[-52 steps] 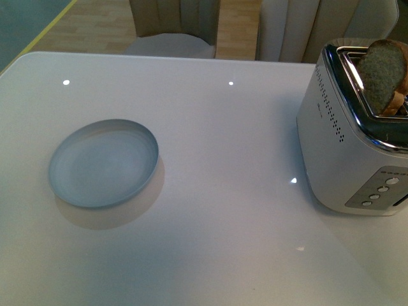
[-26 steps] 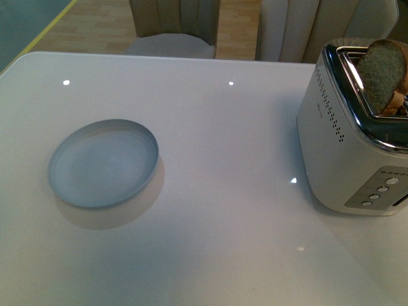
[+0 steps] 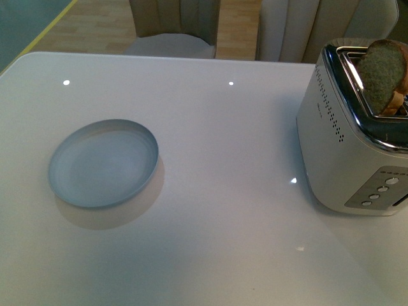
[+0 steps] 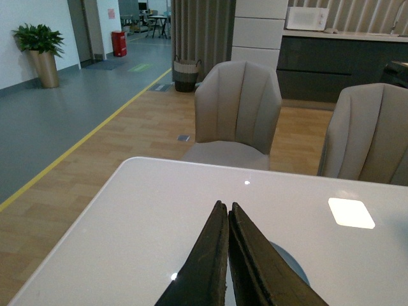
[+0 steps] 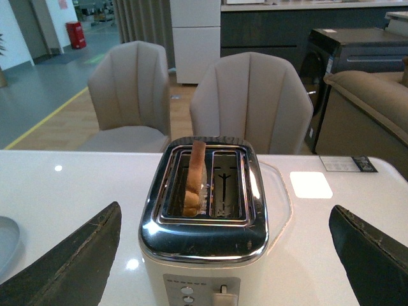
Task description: Left arm holds plate, right arm toasts bread
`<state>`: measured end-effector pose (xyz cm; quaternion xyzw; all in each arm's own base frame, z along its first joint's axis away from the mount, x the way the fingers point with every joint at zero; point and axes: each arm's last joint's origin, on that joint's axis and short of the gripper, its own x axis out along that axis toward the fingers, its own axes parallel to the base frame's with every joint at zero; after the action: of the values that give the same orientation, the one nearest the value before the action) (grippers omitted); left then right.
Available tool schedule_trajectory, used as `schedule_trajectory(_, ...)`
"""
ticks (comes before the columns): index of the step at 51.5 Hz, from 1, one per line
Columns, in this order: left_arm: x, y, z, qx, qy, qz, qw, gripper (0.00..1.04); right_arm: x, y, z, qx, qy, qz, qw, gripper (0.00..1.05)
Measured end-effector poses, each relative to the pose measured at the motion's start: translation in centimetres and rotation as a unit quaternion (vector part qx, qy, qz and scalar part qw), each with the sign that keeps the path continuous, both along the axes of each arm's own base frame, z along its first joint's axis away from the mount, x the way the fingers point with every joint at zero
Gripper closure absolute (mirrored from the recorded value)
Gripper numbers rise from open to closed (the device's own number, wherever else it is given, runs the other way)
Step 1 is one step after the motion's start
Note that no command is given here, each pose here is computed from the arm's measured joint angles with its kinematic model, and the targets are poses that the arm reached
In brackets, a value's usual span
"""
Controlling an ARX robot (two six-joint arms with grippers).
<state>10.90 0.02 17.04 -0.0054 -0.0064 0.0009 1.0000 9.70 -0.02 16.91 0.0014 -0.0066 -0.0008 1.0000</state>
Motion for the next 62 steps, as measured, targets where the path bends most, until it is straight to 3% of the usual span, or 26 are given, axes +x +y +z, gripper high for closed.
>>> schedule_trajectory(28, -1.2, 0.0, -0.3, 0.0, 0.002, 0.0, 1.0, 1.02, 0.0, 0.0, 0.0, 0.0, 0.0, 0.0, 1.0, 0.09)
schedule_trajectory(57, -1.2, 0.0, -0.3, 0.0, 0.002, 0.0, 1.0, 0.08, 0.0, 0.0, 0.0, 0.0, 0.0, 0.0, 1.0, 0.09)
schedule_trajectory(62, -1.2, 0.0, -0.3, 0.001, 0.002, 0.0, 1.0, 0.08, 0.0, 0.0, 0.0, 0.0, 0.0, 0.0, 1.0, 0.09)
